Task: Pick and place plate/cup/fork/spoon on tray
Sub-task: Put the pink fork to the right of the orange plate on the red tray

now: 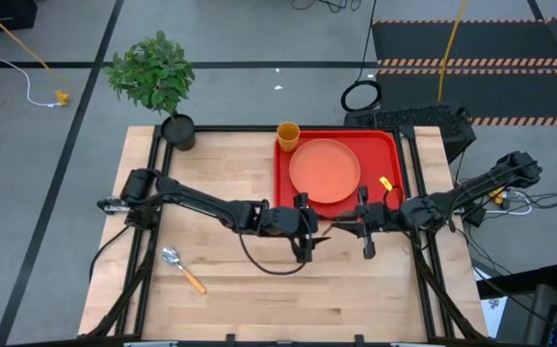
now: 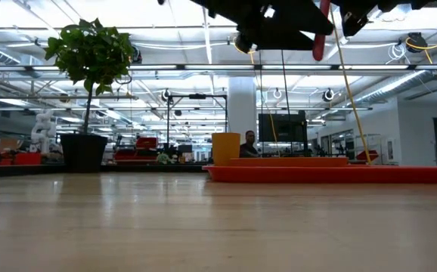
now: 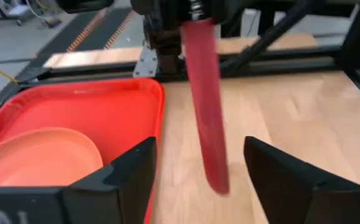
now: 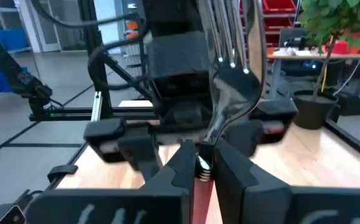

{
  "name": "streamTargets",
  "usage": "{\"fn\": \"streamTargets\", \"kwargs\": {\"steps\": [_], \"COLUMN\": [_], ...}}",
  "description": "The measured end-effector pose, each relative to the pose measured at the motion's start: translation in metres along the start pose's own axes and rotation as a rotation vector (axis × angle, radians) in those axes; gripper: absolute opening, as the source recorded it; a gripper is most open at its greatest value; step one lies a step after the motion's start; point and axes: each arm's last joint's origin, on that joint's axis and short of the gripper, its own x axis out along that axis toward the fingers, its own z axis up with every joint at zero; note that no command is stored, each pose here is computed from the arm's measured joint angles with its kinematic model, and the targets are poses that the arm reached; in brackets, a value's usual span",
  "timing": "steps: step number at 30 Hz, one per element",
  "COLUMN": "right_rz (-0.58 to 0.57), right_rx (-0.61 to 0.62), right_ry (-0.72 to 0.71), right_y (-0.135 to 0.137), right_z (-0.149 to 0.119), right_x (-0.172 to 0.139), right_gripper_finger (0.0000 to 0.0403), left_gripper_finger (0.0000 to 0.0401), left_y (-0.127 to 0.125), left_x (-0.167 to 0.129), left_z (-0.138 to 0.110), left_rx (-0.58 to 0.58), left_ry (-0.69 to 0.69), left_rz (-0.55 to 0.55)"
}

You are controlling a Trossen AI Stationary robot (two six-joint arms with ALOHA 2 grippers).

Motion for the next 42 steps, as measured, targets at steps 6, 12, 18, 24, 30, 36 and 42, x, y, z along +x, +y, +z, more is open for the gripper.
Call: {"fn": "streamTargets", "kwargs": {"steps": [6,12,18,24,30,36,42], "right_rz": [0.001,-0.042,-0.144,-0.293,-0.48,-0.577,-0.671], "right_rx": [-0.029,-0.021,0.039,0.092,0.077,0.024,-0.016], "right_ry": [-0.003,-0.019,-0.038,-0.083,-0.127,-0.175,-0.196], "right_y": [0.0,-0.001,-0.004,-0.001,0.004,0.008,0.009], "right_z": [0.0,0.002,0.003,0.001,-0.011,-0.021,-0.021], "right_x": [0.0,0.0,0.0,0.006,0.026,0.042,0.044], "right_gripper_finger": [0.0022,0.0022,0.0033,0.0078,0.0136,0.0159,0.0155], "left_gripper_finger": [0.0238,0.0111,0.0029,0.003,0.003,0.003,0.003], "left_y": [0.005,0.013,0.022,0.027,0.031,0.029,0.022], "left_x": [0.005,0.006,0.008,0.005,0.005,0.019,0.028], "left_z": [-0.002,-0.002,-0.003,-0.004,0.0,-0.016,-0.029], "left_rx": [-0.05,-0.083,-0.042,0.063,0.081,0.142,0.205], "left_ry": [-0.012,-0.014,-0.001,0.025,-0.008,0.028,0.068], "left_rz": [0.017,0.043,0.117,0.37,0.531,0.661,0.726]}}
